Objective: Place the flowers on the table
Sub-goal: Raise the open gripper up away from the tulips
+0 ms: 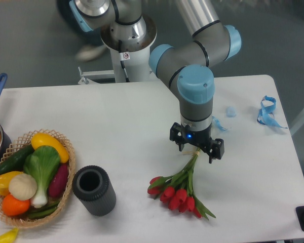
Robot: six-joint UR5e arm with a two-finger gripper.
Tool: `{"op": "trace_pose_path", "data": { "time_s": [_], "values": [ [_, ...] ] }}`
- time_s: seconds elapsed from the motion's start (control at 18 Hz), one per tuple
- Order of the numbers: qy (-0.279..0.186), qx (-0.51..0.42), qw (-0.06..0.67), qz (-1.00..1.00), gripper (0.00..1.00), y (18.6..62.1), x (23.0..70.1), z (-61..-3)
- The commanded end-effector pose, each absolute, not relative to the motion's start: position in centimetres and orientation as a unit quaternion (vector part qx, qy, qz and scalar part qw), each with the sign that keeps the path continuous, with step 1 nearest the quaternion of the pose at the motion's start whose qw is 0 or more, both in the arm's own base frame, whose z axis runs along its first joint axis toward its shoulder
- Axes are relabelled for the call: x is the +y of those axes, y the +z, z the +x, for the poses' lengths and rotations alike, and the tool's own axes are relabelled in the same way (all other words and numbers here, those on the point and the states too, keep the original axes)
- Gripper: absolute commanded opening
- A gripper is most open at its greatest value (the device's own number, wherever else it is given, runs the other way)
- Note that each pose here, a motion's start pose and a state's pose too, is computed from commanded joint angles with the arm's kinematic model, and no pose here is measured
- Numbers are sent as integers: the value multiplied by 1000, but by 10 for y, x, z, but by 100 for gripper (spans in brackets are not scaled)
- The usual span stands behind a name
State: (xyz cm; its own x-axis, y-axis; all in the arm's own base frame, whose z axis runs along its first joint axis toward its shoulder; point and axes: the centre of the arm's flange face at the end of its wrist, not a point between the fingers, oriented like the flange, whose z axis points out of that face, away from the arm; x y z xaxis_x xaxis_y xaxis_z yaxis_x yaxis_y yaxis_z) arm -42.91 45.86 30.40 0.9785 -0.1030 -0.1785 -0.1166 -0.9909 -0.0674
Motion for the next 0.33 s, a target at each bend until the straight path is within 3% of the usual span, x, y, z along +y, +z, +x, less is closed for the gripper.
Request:
{"op": "trace_pose_path", "data": {
  "time_s": [0.33],
  "values": [
    [105,54,49,-992,100,301,458,-425]
  ]
}}
